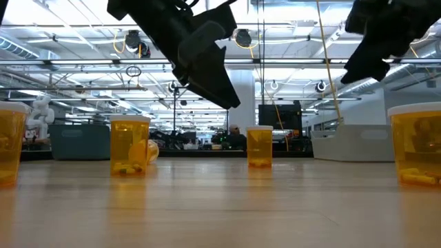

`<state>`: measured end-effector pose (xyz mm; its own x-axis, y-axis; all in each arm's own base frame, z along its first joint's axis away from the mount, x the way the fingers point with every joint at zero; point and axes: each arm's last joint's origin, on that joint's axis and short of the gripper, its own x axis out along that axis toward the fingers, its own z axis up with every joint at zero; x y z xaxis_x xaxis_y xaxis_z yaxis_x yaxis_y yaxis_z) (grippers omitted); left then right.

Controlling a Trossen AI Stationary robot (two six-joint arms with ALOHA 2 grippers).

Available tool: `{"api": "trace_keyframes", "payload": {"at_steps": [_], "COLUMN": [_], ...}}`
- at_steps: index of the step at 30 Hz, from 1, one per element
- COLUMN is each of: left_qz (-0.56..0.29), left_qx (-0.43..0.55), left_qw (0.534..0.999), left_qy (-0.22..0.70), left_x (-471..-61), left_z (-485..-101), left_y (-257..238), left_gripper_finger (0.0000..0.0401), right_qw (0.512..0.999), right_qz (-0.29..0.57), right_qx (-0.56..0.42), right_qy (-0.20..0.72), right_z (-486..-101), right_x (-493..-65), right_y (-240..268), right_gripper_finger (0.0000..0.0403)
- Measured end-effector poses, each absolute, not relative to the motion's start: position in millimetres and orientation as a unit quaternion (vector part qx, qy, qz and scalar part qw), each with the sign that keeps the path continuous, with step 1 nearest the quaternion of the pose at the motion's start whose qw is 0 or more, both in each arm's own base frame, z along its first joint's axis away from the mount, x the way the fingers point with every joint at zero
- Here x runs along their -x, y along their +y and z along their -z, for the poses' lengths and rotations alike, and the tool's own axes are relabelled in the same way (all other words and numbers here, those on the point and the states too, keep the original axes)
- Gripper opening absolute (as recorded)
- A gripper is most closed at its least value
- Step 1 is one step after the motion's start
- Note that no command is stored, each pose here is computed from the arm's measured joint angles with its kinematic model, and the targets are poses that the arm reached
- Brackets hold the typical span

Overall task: Pick and place medicine bottles into bin by pill shape (circle, oval)
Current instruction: Put the blue tablet bottle into the gray bin

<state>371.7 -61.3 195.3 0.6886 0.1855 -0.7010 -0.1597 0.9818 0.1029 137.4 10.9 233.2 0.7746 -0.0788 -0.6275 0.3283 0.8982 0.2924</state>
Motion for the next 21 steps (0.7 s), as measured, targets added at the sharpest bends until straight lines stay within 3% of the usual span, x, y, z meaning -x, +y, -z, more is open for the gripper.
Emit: {"api": "trace_keyframes", "payload": {"at_steps": [10,21], "left_qz": [-0.082,-0.082], "left_qx": [-0.016,-0.01], "left_qw": [0.92,0.921], "left_qy": [0.382,0.381], "left_x": [-369.4,-369.2], "left_z": [-195.3,-195.4], "left_y": [-73.5,-75.4], "left_gripper_finger": [0.0253,0.0253], "right_qw": [0.929,0.91], "right_qz": [0.021,-0.047], "right_qx": [-0.137,-0.044], "right_qy": [0.343,0.41], "right_z": [-229.2,-254.5], "right_x": [-173.1,-222.2], "right_y": [77.2,159.2], "right_gripper_finger": [0.0199,0.0199]}}
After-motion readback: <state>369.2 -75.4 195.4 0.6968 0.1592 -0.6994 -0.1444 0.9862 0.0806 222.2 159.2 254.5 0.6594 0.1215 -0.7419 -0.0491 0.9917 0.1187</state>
